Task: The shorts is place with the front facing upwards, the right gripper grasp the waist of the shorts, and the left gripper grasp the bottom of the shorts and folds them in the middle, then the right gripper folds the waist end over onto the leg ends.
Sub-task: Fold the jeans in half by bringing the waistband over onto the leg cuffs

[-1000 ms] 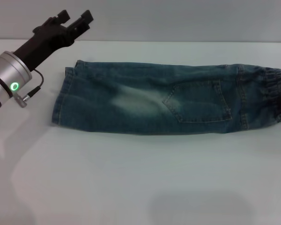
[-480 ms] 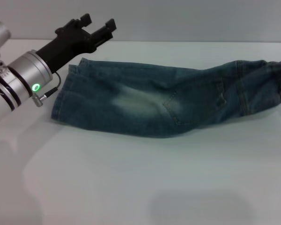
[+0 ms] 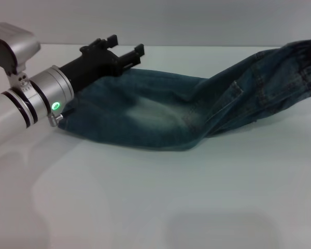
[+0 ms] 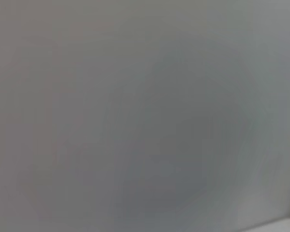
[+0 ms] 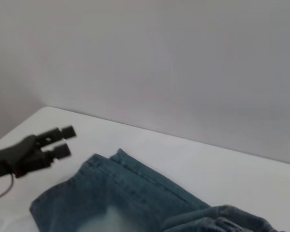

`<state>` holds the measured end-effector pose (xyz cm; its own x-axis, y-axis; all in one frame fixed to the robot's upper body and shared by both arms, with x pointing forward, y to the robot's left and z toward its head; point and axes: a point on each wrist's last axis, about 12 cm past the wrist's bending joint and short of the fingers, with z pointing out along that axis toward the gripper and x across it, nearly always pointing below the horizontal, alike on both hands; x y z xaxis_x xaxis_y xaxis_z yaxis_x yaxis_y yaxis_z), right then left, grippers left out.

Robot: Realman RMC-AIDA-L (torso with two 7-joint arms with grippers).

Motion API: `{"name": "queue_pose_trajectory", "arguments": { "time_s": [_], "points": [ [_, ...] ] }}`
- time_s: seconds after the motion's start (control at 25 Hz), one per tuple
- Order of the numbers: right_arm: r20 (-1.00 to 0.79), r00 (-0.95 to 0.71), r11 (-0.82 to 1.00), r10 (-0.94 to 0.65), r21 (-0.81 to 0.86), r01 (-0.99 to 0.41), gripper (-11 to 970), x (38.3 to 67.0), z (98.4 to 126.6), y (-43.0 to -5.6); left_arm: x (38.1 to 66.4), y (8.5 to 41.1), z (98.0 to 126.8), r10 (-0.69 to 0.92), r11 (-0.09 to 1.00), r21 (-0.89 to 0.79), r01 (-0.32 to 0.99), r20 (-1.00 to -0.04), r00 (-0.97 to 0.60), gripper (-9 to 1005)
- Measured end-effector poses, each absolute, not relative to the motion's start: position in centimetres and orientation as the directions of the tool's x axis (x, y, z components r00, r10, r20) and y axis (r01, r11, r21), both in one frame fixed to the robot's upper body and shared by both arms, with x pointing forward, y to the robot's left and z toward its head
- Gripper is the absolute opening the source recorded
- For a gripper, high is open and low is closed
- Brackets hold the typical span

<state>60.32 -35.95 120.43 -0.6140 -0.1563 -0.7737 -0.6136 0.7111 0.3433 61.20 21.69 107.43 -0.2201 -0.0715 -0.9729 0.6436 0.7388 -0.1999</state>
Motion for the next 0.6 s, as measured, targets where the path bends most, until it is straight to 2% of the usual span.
{"name": "queue_pose_trajectory", "arguments": {
  "time_s": [0.6],
  "points": [
    [-0.725,-0.608,0.565,-0.324,0.367,-0.739,6,60.6,122.0,-32.2,59.8,19.6,105.4,-0.05,0.691,-0.277,0.667,-0.94,-0.339,833]
  ]
}}
